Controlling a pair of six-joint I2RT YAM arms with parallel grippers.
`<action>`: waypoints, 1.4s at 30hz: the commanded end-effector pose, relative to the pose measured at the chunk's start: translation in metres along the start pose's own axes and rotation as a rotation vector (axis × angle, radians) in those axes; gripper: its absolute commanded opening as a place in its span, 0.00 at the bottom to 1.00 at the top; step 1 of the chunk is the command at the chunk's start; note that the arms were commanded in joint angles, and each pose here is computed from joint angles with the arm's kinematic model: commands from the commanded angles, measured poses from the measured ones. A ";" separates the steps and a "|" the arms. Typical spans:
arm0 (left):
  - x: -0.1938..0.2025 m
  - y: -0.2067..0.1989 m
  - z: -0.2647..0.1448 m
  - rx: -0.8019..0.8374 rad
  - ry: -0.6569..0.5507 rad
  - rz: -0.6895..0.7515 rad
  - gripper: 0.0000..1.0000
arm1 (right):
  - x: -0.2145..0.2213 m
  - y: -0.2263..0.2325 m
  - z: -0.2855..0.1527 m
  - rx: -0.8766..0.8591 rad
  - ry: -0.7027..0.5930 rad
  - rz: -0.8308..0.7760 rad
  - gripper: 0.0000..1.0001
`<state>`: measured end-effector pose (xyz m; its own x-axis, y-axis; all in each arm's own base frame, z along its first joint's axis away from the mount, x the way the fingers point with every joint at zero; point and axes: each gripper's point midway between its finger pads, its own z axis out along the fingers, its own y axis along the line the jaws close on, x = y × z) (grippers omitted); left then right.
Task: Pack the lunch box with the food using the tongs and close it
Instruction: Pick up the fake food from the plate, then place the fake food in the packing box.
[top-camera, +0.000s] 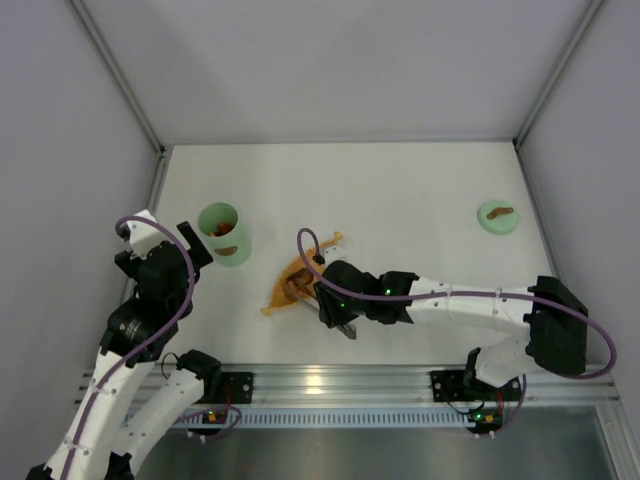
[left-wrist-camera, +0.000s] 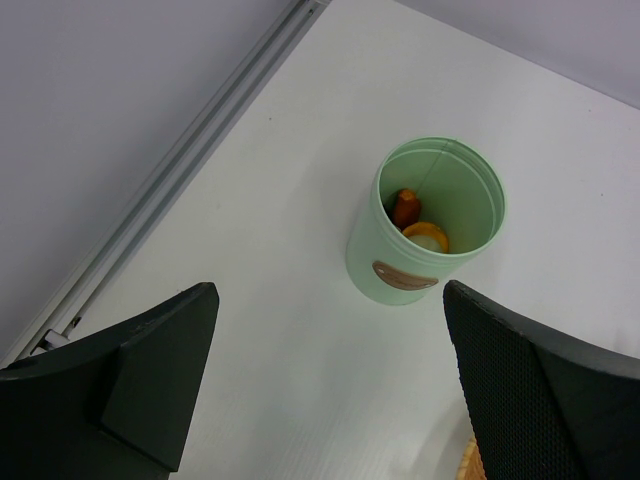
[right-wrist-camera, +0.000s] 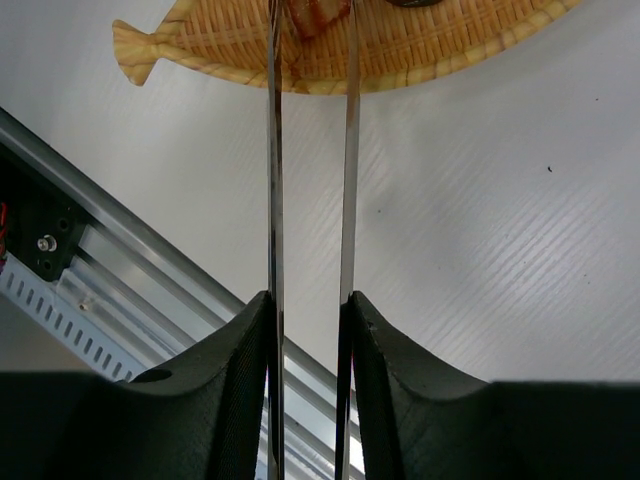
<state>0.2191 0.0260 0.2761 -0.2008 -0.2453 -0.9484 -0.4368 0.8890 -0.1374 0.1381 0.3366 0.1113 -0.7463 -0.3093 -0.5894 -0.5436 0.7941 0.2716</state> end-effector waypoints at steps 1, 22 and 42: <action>0.001 0.001 0.003 -0.013 -0.004 0.013 0.99 | -0.024 0.014 -0.001 -0.055 -0.081 0.023 0.31; 0.000 0.002 0.002 -0.013 -0.007 0.009 0.99 | -0.078 0.019 -0.066 -0.042 -0.222 0.020 0.25; 0.000 0.002 0.002 -0.016 -0.007 0.011 0.99 | -0.229 0.091 -0.067 -0.115 -0.414 -0.067 0.28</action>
<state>0.2191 0.0260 0.2761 -0.2005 -0.2455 -0.9484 -0.4372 0.8888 -0.1377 0.2186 0.4324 0.3058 -0.5367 -0.1161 -0.8358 -0.6255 0.7195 0.3017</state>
